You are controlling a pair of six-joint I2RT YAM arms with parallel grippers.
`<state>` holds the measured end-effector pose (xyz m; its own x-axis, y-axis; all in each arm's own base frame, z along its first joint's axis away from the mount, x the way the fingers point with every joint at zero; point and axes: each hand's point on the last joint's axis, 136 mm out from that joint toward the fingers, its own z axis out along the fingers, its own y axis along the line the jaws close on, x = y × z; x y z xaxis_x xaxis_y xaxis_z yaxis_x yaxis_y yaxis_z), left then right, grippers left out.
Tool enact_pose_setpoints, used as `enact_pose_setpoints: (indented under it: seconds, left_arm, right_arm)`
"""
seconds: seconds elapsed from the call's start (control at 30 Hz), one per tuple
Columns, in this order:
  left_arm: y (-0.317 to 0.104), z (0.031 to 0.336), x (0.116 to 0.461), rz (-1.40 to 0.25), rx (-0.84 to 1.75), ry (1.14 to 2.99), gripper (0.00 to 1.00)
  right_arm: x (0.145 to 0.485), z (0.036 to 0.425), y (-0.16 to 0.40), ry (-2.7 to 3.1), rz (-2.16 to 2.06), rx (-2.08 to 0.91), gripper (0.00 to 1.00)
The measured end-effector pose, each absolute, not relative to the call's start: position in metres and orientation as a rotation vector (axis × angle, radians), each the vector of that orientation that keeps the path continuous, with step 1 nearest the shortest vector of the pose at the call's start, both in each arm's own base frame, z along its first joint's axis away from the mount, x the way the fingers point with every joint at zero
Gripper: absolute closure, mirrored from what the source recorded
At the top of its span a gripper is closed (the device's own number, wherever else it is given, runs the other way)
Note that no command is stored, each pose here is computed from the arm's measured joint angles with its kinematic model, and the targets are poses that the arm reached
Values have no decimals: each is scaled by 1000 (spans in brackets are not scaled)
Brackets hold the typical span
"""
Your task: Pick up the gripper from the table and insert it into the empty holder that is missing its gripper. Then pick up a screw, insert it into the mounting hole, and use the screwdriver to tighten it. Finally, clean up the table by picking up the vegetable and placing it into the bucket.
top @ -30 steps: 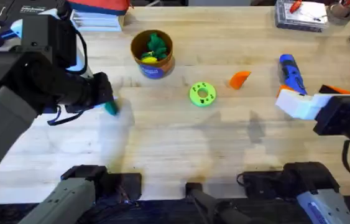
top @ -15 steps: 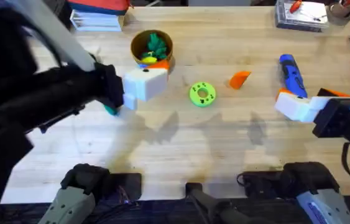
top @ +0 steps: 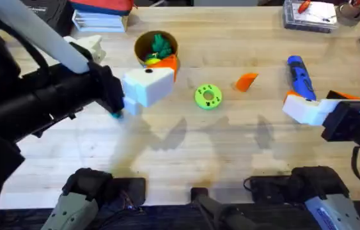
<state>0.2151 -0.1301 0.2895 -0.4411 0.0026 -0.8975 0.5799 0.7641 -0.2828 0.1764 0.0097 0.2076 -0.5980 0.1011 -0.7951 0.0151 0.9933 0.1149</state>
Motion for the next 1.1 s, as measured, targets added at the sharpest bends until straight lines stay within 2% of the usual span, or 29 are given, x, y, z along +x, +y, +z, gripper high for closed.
enact_pose_setpoints:
  seconds: [0.2, 0.47, 0.67, 0.97, 1.1]
  left_arm:
    - [-127, 305, 221, -609, 498, 1797, 16]
    - [-120, 303, 188, -457, 616, 1499, 15]
    - [-123, 276, 189, -424, 644, 1371, 16]
    - [-134, 235, 190, -473, 650, 1237, 15]
    - [-137, 223, 191, -515, 640, 1249, 16]
  right_arm:
    - [176, 208, 10, 2209, 119, 81, 8]
    - [176, 208, 10, 2210, 119, 81, 8]
    - [176, 208, 10, 2210, 119, 81, 8]
    - [176, 208, 10, 2210, 119, 81, 8]
    - [176, 208, 10, 2210, 119, 81, 8]
